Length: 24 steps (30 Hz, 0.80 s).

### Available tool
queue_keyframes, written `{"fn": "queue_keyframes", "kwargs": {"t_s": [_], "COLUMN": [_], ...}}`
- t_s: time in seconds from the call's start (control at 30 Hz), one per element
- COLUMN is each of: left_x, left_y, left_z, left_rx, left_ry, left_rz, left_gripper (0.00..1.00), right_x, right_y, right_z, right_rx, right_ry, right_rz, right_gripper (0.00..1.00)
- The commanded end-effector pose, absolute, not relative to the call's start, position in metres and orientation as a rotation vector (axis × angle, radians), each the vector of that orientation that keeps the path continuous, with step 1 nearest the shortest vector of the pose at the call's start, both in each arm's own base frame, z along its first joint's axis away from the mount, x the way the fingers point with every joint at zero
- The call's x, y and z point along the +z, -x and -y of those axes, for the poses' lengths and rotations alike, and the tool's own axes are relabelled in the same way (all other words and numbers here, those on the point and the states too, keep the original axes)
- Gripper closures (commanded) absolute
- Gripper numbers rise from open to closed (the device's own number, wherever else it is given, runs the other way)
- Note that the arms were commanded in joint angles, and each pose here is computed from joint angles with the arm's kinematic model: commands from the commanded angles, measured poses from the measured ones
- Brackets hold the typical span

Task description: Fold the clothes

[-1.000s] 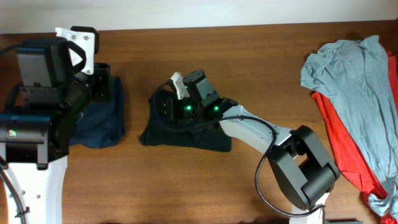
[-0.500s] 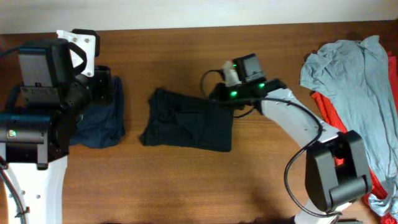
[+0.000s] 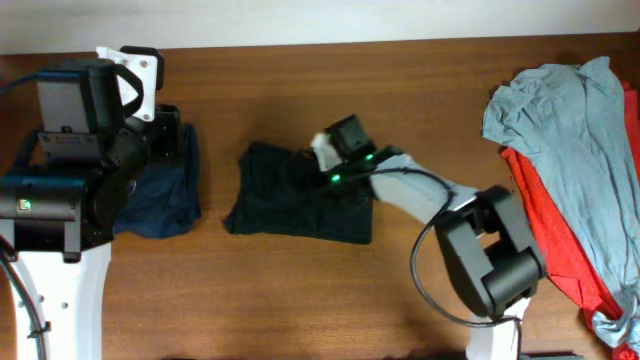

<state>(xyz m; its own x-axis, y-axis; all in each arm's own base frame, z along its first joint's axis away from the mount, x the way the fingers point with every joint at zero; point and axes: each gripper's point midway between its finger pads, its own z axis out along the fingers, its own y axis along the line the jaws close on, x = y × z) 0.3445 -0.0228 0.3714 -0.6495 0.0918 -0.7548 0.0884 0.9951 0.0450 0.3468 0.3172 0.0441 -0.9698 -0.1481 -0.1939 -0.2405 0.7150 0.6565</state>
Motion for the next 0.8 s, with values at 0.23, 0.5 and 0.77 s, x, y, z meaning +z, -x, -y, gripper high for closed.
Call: {"fn": "queue_keyframes", "kwargs": {"t_s": [0.23,0.5,0.77], "left_x": [0.375,0.371,0.275], "left_y": [-0.345,-0.346,-0.343], "left_z": [0.020,0.024,0.057], "left_rx": [0.027,0.004,-0.249], "left_ry": [-0.133,-0.145,-0.228], "left_rz": [-2.271,-2.285,-2.630], "left_gripper": [0.57,0.53,0.54], "right_x": [0.117,0.103,0.070], "right_y": [-0.289,-0.344,-0.341], "right_z": [-0.373,-0.294,-0.199], "right_rx": [1.349,1.034,0.754], "right_ry": [0.815,0.313,-0.043], "right_rz": [-2.519,-2.736,-2.996], "right_gripper": [0.88,0.89,0.80]}}
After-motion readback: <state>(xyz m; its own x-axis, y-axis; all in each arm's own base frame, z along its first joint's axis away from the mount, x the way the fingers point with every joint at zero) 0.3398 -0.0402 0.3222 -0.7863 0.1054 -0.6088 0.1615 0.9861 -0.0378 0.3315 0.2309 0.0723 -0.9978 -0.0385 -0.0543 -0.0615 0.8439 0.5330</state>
